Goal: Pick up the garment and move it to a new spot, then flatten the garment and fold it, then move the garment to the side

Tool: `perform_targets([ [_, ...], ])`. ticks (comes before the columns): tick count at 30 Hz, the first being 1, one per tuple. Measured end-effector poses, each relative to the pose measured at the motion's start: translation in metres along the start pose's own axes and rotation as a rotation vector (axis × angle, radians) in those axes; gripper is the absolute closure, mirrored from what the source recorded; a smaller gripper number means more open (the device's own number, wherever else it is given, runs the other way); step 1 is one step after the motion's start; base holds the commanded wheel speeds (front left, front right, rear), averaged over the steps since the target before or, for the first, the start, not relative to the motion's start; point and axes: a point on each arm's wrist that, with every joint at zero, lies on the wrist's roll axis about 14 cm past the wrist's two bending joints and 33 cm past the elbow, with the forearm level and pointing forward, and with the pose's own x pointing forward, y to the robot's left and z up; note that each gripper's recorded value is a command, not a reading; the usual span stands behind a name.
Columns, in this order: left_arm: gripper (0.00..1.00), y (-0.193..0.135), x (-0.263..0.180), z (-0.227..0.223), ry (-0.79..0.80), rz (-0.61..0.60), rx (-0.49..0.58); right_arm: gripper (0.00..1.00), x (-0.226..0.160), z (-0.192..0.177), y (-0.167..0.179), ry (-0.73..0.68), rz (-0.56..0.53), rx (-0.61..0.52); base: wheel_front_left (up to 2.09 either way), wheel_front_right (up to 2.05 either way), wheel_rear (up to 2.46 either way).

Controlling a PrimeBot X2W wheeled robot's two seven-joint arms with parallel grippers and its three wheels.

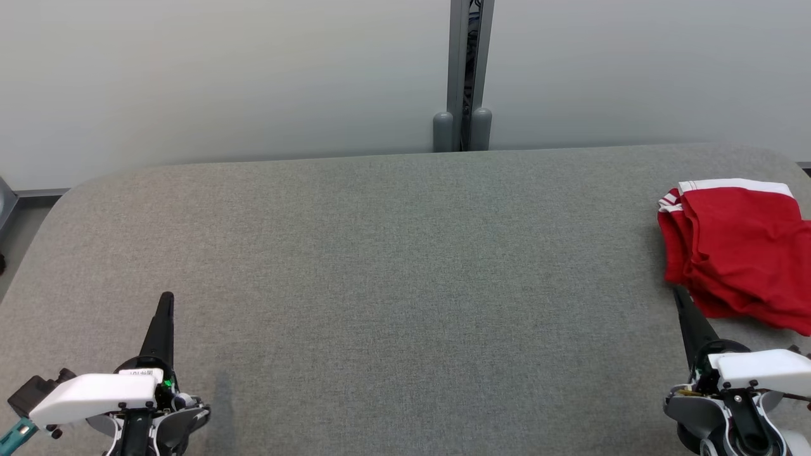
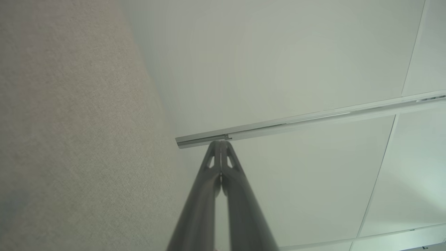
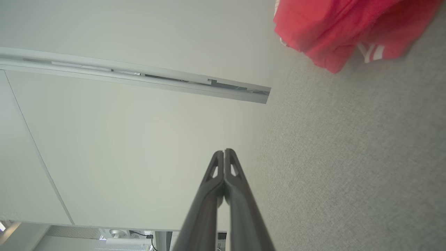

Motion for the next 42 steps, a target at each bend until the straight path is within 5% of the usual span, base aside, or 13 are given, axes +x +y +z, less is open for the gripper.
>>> perform_targets([
  [22,1.00,-0.0100,0.0076,0.0056,-0.002,-0.044,-0.142,1.00,0.0052,0.0061,0.0029,-0.006,0.013,0.151,0.00,0.00,0.00],
  [42,1.00,-0.0106,0.0077,0.0059,-0.003,-0.048,-0.142,1.00,0.0056,0.0064,0.0034,-0.005,0.015,0.153,0.00,0.00,0.00],
])
